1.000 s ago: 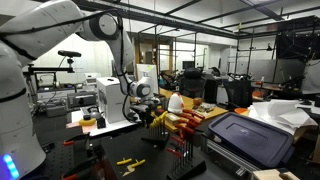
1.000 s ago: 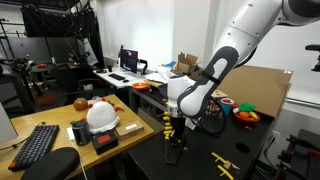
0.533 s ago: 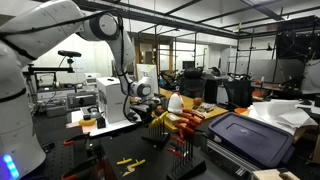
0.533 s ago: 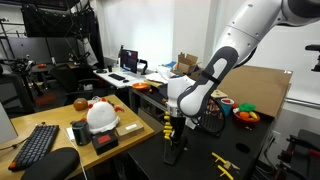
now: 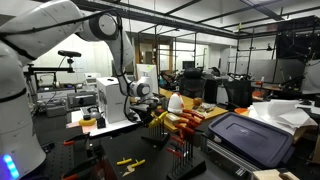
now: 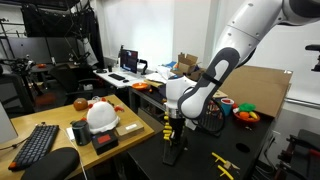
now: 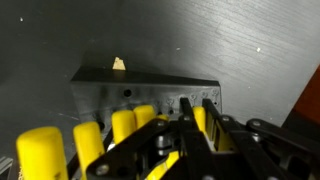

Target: Detach the smallest yellow object from the stand and put it on the table

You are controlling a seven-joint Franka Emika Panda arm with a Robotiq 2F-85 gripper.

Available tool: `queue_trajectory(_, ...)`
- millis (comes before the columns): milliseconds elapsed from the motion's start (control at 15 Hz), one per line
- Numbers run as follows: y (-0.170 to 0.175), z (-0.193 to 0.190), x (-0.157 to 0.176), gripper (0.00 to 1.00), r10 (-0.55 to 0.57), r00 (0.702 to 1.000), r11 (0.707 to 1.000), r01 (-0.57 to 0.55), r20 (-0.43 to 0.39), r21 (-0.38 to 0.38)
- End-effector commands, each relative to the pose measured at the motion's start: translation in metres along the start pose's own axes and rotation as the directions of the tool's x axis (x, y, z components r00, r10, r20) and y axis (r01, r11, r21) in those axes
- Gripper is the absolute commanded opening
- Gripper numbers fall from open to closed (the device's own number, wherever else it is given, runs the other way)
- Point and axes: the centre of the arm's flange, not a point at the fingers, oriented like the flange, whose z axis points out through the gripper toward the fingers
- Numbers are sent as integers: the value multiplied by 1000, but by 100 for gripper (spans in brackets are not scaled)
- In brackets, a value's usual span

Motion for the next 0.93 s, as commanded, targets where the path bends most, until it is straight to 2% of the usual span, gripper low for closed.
queue_trajectory(0,-16,-25,-5,4,-30,1000,999,29,-9,-41)
queue_trajectory(867,-33,-56,-5,4,-38,999,998,36,-30,-60)
